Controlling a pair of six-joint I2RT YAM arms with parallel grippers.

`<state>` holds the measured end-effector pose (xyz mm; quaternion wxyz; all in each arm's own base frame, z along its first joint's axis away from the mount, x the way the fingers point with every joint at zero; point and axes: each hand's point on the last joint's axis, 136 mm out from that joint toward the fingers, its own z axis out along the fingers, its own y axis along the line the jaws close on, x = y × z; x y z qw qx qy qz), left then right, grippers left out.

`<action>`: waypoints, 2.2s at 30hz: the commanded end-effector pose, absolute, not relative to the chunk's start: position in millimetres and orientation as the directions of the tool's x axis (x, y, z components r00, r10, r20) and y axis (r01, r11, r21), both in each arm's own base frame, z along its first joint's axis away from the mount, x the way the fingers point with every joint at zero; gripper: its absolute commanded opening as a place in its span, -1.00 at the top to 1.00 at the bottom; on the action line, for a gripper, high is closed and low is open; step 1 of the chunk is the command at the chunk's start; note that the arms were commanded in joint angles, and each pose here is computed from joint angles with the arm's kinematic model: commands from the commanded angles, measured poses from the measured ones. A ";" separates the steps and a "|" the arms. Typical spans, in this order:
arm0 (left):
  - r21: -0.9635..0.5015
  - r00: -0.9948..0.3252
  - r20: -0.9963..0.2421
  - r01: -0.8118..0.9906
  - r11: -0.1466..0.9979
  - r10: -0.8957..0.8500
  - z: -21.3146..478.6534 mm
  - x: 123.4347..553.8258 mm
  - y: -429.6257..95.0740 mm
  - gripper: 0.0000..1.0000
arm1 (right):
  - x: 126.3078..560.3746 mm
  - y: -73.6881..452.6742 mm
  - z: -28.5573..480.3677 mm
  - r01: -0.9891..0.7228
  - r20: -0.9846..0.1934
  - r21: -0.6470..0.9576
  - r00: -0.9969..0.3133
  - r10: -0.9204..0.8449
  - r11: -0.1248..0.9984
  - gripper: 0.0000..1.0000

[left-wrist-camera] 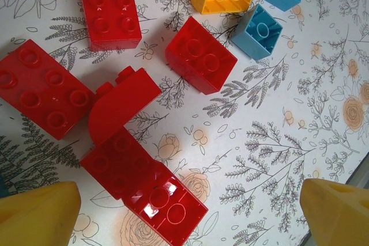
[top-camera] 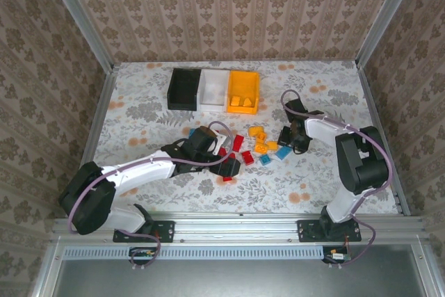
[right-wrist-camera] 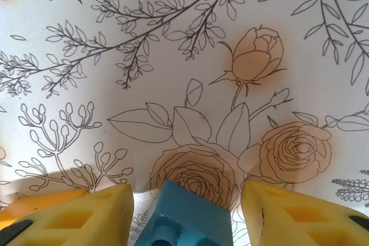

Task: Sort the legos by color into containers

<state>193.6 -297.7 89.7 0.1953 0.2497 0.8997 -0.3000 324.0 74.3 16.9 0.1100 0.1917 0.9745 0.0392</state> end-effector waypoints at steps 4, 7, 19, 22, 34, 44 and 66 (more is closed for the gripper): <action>-0.435 -0.780 -0.534 0.584 0.685 0.327 98.4 197.9 -302.3 -1.00 | 297.3 79.1 10.7 0.375 -0.146 0.101 -0.911 0.387 0.922 -0.11; -0.431 -0.779 -0.534 0.585 0.687 0.328 99.1 197.7 -301.0 -1.00 | 291.3 77.7 15.7 0.378 -0.147 0.095 -0.910 0.388 0.921 -0.28; -0.436 -0.781 -0.535 0.582 0.686 0.323 98.9 196.2 -299.2 -1.00 | 290.1 89.6 15.4 0.363 -0.139 0.097 -0.917 0.373 0.927 0.19; -0.430 -0.781 -0.537 0.579 0.692 0.320 99.6 195.2 -294.8 -1.00 | 290.9 87.7 19.9 0.359 -0.151 0.092 -0.917 0.369 0.929 0.34; -0.520 -0.810 -0.566 0.497 0.695 0.155 129.9 219.3 -264.8 -1.00 | 345.8 136.4 147.5 0.136 -0.385 0.334 -0.884 0.266 0.933 0.41; -0.625 -0.834 -0.537 0.294 0.723 -0.125 156.0 253.4 -196.2 -1.00 | 434.1 238.9 226.6 -0.187 -0.540 0.463 -0.835 0.108 0.867 0.42; -0.622 -0.869 -0.397 0.018 0.783 -0.295 118.2 253.4 -135.4 -0.98 | 559.9 358.7 141.4 -0.251 -0.508 0.546 -0.858 0.078 0.799 0.18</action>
